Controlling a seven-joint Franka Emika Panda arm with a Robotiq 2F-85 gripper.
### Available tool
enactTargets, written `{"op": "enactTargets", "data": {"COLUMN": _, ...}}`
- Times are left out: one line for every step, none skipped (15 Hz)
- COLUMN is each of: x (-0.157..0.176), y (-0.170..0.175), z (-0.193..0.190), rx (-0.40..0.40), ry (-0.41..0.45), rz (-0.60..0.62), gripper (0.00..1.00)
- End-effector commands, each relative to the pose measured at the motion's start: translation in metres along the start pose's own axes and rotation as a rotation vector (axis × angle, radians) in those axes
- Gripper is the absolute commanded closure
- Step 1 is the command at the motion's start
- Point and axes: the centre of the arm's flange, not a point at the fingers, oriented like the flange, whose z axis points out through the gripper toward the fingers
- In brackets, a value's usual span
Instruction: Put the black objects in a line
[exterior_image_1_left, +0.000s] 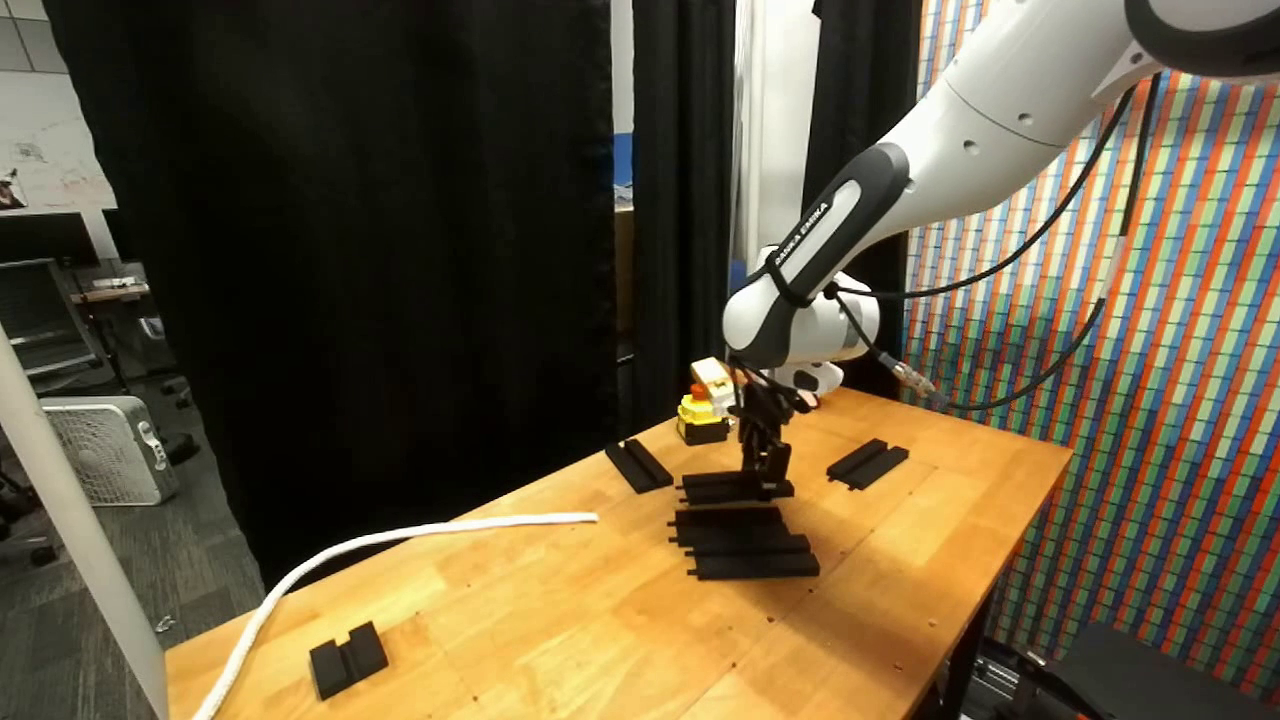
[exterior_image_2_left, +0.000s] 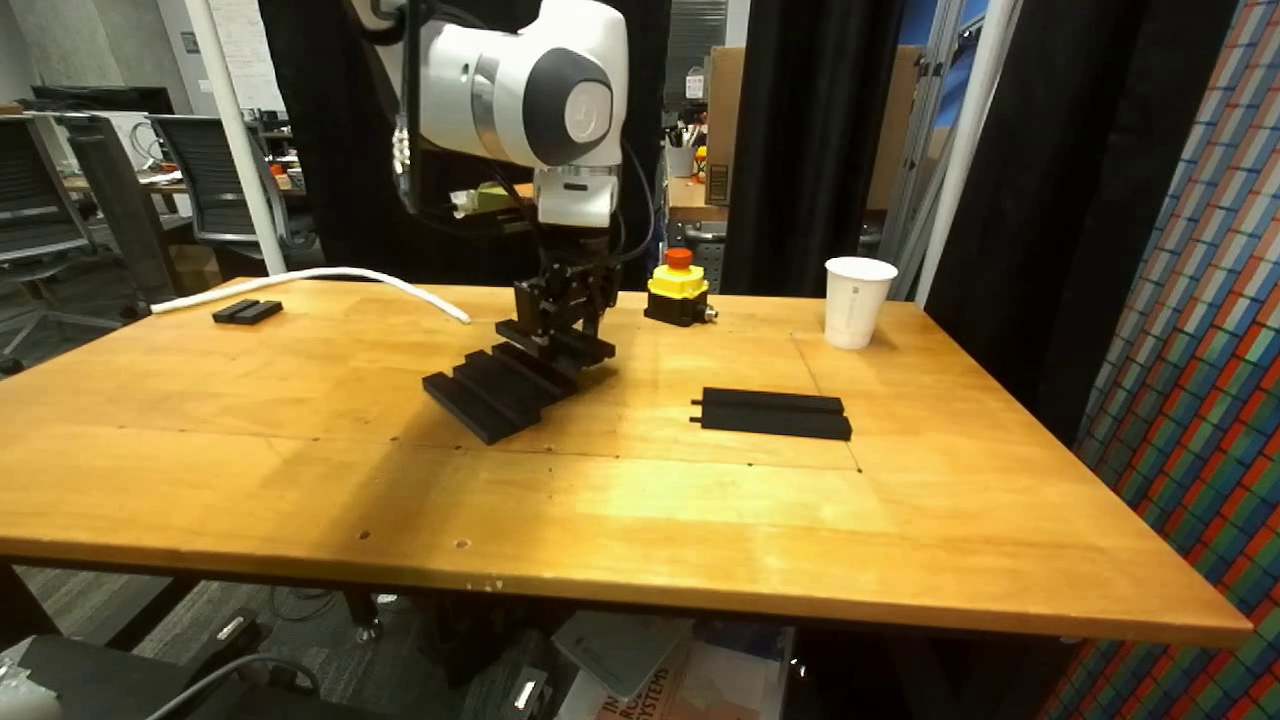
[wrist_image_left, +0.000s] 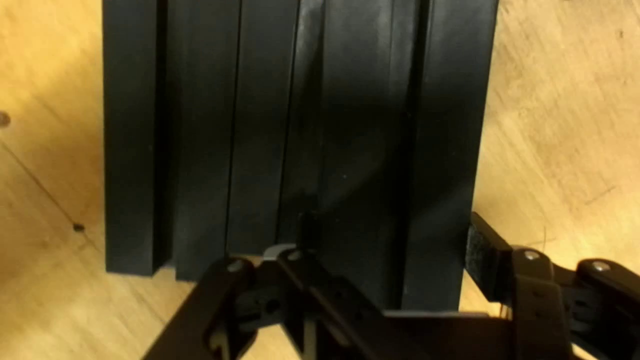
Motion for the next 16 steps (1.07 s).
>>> {"op": "enactTargets", "data": {"x": 0.051, "y": 0.009, "z": -0.016, "rx": 0.024, "ry": -0.031, "rz": -0.179, "gripper": 0.55}}
{"op": "enactTargets", "data": {"x": 0.062, "y": 0.010, "z": -0.016, "rx": 0.021, "ry": -0.036, "rz": -0.219, "gripper": 0.55}}
{"op": "enactTargets", "data": {"x": 0.073, "y": 0.011, "z": -0.014, "rx": 0.015, "ry": -0.043, "rz": -0.258, "gripper": 0.55}}
{"op": "enactTargets", "data": {"x": 0.081, "y": 0.012, "z": -0.012, "rx": 0.011, "ry": -0.052, "rz": -0.290, "gripper": 0.55}}
{"op": "enactTargets", "data": {"x": 0.090, "y": 0.013, "z": -0.010, "rx": 0.009, "ry": -0.064, "rz": -0.325, "gripper": 0.55}}
{"op": "enactTargets", "data": {"x": 0.096, "y": 0.013, "z": -0.008, "rx": 0.004, "ry": -0.073, "rz": -0.355, "gripper": 0.55}}
{"op": "enactTargets", "data": {"x": 0.102, "y": 0.014, "z": -0.005, "rx": 0.001, "ry": -0.085, "rz": -0.386, "gripper": 0.55}}
{"op": "enactTargets", "data": {"x": 0.107, "y": 0.013, "z": -0.003, "rx": -0.002, "ry": -0.096, "rz": -0.415, "gripper": 0.55}}
{"op": "enactTargets", "data": {"x": 0.111, "y": 0.013, "z": 0.000, "rx": -0.002, "ry": -0.106, "rz": -0.445, "gripper": 0.55}}
{"op": "enactTargets", "data": {"x": 0.114, "y": 0.011, "z": 0.002, "rx": 0.000, "ry": -0.115, "rz": -0.479, "gripper": 0.55}}
{"op": "enactTargets", "data": {"x": 0.116, "y": 0.009, "z": 0.004, "rx": 0.003, "ry": -0.123, "rz": -0.512, "gripper": 0.55}}
{"op": "enactTargets", "data": {"x": 0.118, "y": 0.007, "z": 0.006, "rx": 0.001, "ry": -0.128, "rz": -0.534, "gripper": 0.55}}
{"op": "enactTargets", "data": {"x": 0.120, "y": 0.006, "z": 0.007, "rx": 0.001, "ry": -0.134, "rz": -0.555, "gripper": 0.55}}
{"op": "enactTargets", "data": {"x": 0.122, "y": 0.005, "z": 0.009, "rx": 0.002, "ry": -0.135, "rz": -0.574, "gripper": 0.55}}
{"op": "enactTargets", "data": {"x": 0.124, "y": 0.004, "z": 0.011, "rx": 0.002, "ry": -0.137, "rz": -0.591, "gripper": 0.55}}
{"op": "enactTargets", "data": {"x": 0.127, "y": 0.004, "z": 0.013, "rx": 0.001, "ry": -0.140, "rz": -0.604, "gripper": 0.55}}
